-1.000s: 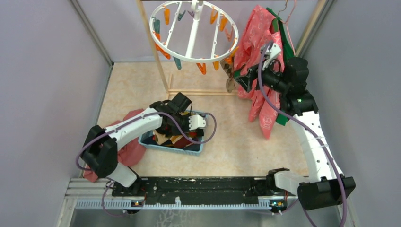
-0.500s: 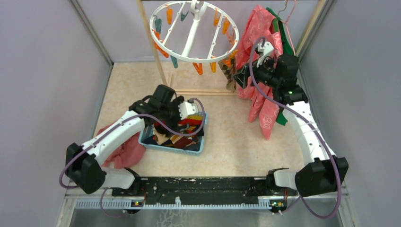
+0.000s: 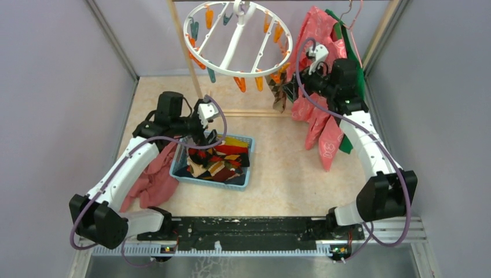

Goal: Remove the socks clipped to the hanger

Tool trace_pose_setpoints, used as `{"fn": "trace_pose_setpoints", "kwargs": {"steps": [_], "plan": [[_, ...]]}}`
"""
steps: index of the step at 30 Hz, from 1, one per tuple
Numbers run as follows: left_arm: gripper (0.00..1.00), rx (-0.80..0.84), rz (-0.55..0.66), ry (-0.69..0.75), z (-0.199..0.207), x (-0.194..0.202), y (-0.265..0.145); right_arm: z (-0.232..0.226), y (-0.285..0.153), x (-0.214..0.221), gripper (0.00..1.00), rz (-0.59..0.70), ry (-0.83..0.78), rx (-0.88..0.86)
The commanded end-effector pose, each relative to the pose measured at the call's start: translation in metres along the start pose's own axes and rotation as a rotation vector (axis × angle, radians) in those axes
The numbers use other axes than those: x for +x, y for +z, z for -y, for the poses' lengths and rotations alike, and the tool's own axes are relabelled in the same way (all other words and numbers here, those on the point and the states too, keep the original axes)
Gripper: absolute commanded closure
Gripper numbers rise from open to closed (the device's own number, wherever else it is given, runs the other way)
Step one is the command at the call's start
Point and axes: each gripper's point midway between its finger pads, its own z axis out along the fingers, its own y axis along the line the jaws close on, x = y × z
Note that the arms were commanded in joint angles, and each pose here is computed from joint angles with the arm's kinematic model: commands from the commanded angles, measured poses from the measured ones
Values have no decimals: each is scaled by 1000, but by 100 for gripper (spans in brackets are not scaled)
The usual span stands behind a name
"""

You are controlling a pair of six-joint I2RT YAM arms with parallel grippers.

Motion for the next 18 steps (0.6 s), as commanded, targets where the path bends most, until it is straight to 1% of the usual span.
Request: {"fn": "trace_pose_setpoints", "kwargs": {"steps": [1,3,9,14,17,18], "plan": [[1,10,139,-25,-6,-38,-13,-1,13,-37,18,153,-94,-18],[1,7,154,-40,-9,-41,-16,3,20,-39,18,182,-107,-23],[1,-7,168,-47,-14,-46,-22,-4,39,-37,19,210,-99,-125],[1,-21,190,-77,-20,-50,-24,-18,43,-37,33,236,-77,-229],[1,-40,202,-104,-26,-52,-24,-30,38,-38,46,248,-49,-280],[1,-47,205,-111,-28,-52,-23,-33,36,-39,52,255,-48,-291]]}}
